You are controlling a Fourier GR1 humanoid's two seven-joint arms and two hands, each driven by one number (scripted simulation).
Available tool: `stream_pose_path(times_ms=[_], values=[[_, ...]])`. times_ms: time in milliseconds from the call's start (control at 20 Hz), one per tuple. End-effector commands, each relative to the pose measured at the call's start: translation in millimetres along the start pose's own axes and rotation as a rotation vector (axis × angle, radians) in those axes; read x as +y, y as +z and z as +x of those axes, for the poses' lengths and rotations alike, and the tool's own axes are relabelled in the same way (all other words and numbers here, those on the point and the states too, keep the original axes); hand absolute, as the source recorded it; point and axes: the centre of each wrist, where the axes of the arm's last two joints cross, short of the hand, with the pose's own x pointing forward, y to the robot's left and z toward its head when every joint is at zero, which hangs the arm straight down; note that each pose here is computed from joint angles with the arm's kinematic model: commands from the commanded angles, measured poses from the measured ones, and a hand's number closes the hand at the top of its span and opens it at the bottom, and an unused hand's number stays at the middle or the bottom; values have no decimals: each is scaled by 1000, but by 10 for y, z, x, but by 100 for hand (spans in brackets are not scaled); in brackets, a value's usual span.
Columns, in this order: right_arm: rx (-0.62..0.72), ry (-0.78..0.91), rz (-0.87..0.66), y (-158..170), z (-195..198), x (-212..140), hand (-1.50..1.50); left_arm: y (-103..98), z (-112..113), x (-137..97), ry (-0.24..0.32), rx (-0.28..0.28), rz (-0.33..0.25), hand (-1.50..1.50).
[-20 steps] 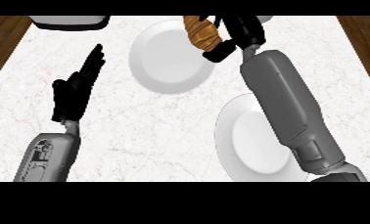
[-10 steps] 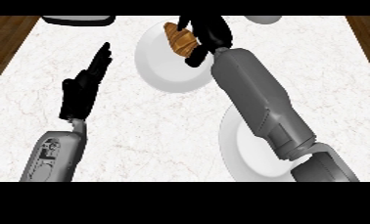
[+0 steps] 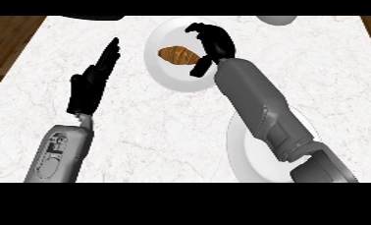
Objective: Pick the croissant from the plate and place it in the plate
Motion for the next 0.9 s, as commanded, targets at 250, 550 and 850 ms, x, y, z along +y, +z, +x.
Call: stream_pose_path(times_ms=[250,550,850], values=[[-36,-271,-53,62,-158,85,-150,-124,79,54,0,-9,-29,0],[-21,-529,-227,13,-142,-71,-150,5,-148,137,-4,23,24,0],[45,-633,-347,9,-509,-336,-150,181,-88,293,1,33,55,0]])
